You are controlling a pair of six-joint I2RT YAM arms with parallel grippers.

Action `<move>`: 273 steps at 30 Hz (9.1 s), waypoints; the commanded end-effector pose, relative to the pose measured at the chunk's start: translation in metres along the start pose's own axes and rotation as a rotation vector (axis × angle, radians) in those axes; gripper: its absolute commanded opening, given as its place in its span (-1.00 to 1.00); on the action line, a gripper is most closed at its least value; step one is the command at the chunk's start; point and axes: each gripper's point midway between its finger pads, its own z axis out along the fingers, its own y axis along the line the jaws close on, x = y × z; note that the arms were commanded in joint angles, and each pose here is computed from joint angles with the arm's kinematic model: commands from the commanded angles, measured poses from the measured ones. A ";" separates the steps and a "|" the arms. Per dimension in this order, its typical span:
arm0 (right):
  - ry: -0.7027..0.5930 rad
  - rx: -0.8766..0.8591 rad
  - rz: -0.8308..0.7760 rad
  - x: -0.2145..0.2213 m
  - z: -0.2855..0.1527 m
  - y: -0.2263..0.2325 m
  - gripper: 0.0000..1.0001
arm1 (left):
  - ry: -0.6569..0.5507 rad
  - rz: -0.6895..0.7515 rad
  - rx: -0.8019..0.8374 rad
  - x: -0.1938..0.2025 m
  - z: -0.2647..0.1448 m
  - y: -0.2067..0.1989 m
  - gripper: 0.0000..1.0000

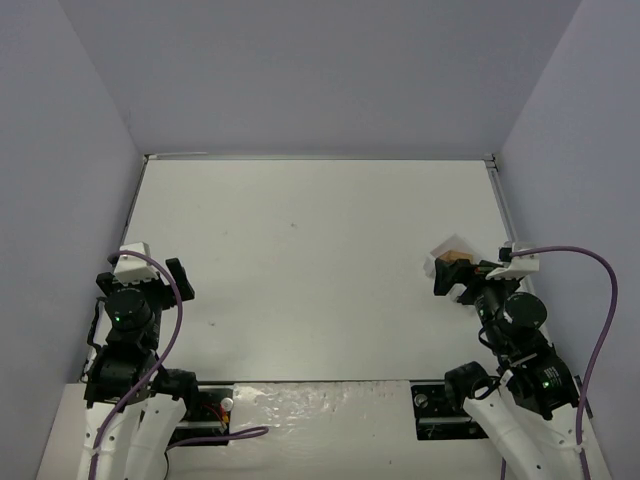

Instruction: Build the wood block tower

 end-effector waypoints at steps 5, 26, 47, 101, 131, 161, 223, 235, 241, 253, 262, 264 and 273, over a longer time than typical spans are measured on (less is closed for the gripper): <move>-0.032 0.015 0.023 -0.015 0.010 0.003 1.00 | -0.057 -0.013 0.006 -0.020 0.003 -0.003 0.94; 0.325 0.308 -0.027 0.045 0.103 -0.021 1.00 | -0.020 -0.022 0.016 -0.015 0.007 -0.007 0.94; 0.753 0.342 0.121 0.160 0.143 -0.056 0.38 | -0.074 0.014 0.050 -0.020 0.003 -0.011 0.94; 0.709 -0.005 -0.039 0.116 0.248 -0.024 -0.10 | 0.002 -0.007 0.100 -0.012 0.009 -0.027 0.94; 0.767 -0.130 -0.055 0.139 0.257 -0.008 -1.00 | -0.013 0.029 0.115 -0.013 0.009 -0.028 0.94; 0.557 0.243 -0.440 0.053 0.260 -0.038 -1.00 | 0.009 0.040 0.070 -0.007 0.012 -0.023 0.94; 0.640 0.531 -0.783 0.108 0.281 -0.036 -0.32 | 0.041 0.060 0.088 -0.002 0.012 -0.032 0.94; 0.620 0.231 -0.476 0.072 0.275 -0.010 0.63 | 0.054 0.060 0.112 -0.001 0.012 -0.037 0.94; 0.628 0.157 -0.326 0.059 0.262 -0.032 1.00 | 0.060 0.059 0.120 0.000 0.013 -0.040 0.94; 0.734 -0.052 -0.192 0.084 0.260 -0.050 1.00 | 0.071 0.059 0.146 0.002 0.012 -0.045 0.94; 0.749 -0.015 -0.213 0.086 0.267 -0.064 1.00 | 0.072 0.057 0.178 0.001 0.012 -0.051 0.94; 0.765 -0.022 -0.220 0.093 0.267 -0.065 1.00 | 0.073 0.061 0.182 0.001 0.012 -0.051 0.94; 0.793 -0.072 -0.178 0.108 0.277 -0.057 1.00 | 0.094 0.073 0.204 0.005 0.015 -0.057 0.94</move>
